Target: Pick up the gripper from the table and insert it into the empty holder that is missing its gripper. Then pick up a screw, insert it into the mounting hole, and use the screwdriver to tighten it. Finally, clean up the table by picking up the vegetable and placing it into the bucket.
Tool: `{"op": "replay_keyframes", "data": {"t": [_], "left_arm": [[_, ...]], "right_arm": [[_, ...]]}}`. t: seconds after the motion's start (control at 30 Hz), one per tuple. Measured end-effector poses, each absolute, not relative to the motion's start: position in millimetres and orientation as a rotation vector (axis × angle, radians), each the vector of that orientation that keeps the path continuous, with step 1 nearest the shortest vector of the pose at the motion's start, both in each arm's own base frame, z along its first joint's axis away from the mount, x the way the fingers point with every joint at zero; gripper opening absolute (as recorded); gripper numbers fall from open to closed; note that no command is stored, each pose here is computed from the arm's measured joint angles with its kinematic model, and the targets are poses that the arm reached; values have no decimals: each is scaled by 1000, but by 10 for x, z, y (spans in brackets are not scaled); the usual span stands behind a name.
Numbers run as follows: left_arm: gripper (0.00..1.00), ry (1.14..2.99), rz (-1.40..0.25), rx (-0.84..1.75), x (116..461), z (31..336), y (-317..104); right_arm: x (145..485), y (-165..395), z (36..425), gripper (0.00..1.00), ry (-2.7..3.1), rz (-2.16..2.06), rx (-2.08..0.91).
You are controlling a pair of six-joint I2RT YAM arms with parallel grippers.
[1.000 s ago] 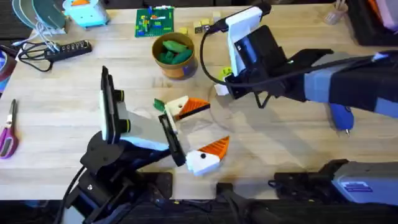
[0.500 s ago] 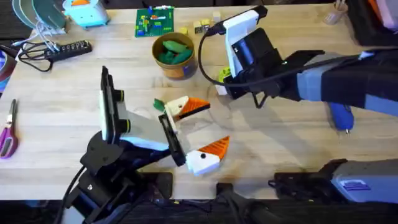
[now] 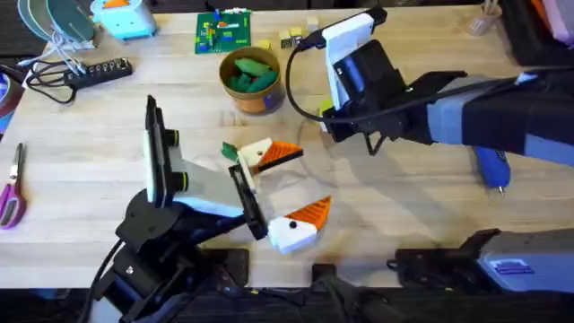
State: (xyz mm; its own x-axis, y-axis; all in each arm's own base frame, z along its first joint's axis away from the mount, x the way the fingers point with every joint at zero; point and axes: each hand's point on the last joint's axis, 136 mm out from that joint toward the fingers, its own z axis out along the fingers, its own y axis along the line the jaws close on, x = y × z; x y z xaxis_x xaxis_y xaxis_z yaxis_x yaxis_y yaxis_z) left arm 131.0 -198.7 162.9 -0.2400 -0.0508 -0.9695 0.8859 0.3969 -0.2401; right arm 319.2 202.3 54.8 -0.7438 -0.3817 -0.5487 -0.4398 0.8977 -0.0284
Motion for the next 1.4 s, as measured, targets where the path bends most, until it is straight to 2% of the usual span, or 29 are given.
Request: {"op": "replay_keyframes", "data": {"t": [0.37,0.67,0.9,0.93,1.07,1.17,1.23,1.4], "left_arm": [[992,1553,-1065,769,1310,1629,-1987],[992,1553,-1065,769,1310,1629,-1987],[992,1553,-1065,769,1310,1629,-1987],[992,1553,-1065,769,1310,1629,-1987],[992,1553,-1065,769,1310,1629,-1987],[992,1553,-1065,769,1310,1629,-1987],[992,1553,-1065,769,1310,1629,-1987],[992,1553,-1065,769,1310,1629,-1987]], "right_arm": [[3187,1965,558,6,2506,99,-583],[3234,1993,935,6,2417,141,-552],[3200,1969,941,7,2429,135,-556],[3199,1969,941,70,2431,137,-551],[3202,1970,942,644,2418,121,-595],[3154,1935,921,928,2445,86,-657],[3094,1893,918,968,2504,48,-706],[3206,1941,1112,974,2568,5,-762]]}}
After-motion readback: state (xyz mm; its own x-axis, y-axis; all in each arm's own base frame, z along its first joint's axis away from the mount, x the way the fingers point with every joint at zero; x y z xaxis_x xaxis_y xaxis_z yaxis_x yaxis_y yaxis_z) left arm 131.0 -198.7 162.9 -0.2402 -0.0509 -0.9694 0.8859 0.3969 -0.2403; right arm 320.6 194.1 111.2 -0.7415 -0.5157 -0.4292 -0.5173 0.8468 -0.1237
